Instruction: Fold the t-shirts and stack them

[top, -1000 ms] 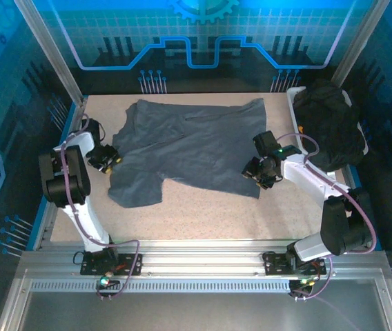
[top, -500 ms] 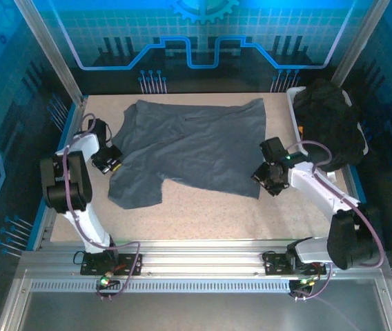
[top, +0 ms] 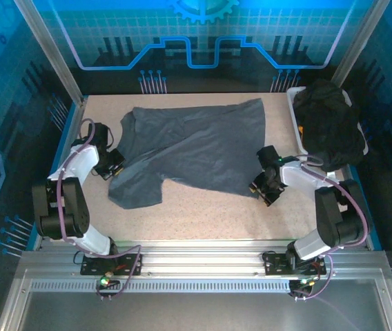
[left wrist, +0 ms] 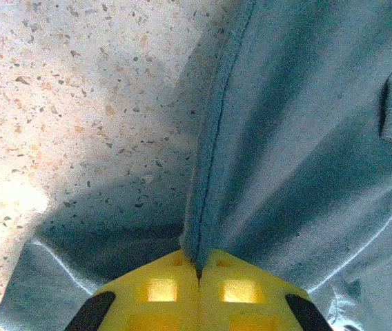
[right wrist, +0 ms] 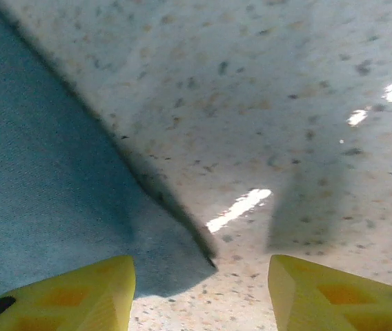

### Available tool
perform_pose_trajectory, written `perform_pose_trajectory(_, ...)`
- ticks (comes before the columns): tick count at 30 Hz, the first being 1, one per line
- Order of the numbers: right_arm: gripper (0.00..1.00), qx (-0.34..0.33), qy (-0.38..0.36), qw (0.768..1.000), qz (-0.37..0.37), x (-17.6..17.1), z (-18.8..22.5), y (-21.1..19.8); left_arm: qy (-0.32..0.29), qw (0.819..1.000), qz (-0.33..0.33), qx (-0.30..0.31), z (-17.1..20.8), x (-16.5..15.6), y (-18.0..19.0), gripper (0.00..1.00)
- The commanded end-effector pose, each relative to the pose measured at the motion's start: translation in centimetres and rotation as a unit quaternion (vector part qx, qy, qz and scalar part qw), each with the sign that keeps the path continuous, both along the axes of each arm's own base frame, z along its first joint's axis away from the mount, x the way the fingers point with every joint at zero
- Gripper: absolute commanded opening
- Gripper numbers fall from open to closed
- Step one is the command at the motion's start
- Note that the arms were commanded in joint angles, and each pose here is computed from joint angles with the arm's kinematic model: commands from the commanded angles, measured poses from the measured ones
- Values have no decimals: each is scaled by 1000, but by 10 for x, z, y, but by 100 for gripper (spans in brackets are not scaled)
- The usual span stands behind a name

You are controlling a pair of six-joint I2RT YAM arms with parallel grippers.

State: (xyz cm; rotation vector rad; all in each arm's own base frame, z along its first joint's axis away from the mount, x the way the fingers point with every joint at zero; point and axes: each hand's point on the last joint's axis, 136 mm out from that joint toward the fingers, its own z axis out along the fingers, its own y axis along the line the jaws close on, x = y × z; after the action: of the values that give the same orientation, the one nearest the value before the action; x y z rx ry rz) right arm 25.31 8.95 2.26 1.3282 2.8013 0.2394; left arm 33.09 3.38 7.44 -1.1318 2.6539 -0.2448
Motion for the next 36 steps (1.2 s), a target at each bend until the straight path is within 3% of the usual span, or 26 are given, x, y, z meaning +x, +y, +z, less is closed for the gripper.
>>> perform_pose_trajectory(1,54,18,1,1000,5,9,-1,14,10,1000,8,5,2,-10,2,0)
perform_pose_trajectory(9,49,23,29,999,7,14,-16,22,7,1000,5,4,3,-6,2,0)
perform_pose_trajectory(12,37,21,29,999,11,19,-20,24,4,1000,5,2,5,-3,1,0)
perform_pose_trajectory(16,10,0,20,1000,23,29,-11,19,-5,1000,10,-5,10,2,0,0)
perform_pose_trajectory(20,0,-15,-31,998,44,48,17,15,-32,999,23,-36,22,14,-9,0)
perform_pose_trajectory(23,0,-35,-97,992,72,75,59,11,-71,994,45,-71,41,29,-17,0)
perform_pose_trajectory(27,0,-63,-216,969,106,121,143,6,-162,977,78,-112,95,60,-26,0)
perform_pose_trajectory(32,0,-90,-356,923,113,157,255,-9,-308,936,113,-129,202,84,-23,0)
perform_pose_trajectory(36,0,-98,-458,878,93,157,339,-27,-412,893,145,-111,288,66,-9,0)
